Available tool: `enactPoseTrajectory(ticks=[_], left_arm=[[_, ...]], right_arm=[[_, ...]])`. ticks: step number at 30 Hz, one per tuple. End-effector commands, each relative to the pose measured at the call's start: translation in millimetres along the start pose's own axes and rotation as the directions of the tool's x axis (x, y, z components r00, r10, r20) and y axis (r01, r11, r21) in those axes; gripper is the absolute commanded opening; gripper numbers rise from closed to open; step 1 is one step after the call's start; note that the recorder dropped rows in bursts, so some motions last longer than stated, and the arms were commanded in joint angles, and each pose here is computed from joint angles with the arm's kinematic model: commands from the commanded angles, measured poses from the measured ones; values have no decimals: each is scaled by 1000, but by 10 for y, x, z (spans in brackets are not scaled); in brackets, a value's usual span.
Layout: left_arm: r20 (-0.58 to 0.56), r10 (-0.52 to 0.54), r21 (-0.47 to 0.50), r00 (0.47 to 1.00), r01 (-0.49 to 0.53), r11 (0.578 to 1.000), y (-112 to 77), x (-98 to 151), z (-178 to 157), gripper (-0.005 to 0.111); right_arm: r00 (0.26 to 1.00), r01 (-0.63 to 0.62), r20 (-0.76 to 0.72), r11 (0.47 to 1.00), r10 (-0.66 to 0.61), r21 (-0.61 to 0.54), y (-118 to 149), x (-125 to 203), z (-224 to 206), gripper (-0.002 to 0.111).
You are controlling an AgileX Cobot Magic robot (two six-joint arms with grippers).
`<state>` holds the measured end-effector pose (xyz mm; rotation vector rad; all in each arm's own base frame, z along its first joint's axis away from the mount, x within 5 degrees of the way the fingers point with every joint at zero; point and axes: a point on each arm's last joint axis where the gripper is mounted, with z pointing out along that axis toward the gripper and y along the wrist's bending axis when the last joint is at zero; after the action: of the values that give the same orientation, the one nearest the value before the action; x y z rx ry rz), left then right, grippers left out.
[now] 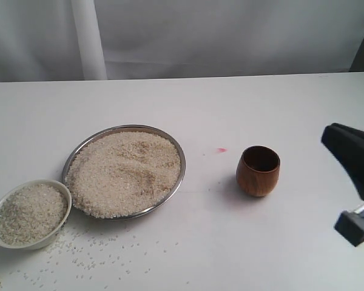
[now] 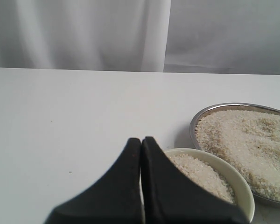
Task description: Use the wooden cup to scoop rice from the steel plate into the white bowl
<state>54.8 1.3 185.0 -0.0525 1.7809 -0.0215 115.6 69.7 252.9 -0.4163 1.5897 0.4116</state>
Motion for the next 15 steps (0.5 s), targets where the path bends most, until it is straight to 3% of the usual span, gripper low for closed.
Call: enactPoseTrajectory(ticks=[1,10,15], left_arm=[[14,-6,7,1000,6,1000,-5,-23,-6,0],[14,-6,7,1000,6,1000,-5,-23,-6,0],[14,-6,7,1000,6,1000,-5,-23,-6,0]], right_arm=[[991,110,66,993,-112,41,-58,-89,-222,0],[980,141,127,983,-156,118,-100,-128,-587,0],[973,140,163,981,-161,133,-99,24,-683,0]])
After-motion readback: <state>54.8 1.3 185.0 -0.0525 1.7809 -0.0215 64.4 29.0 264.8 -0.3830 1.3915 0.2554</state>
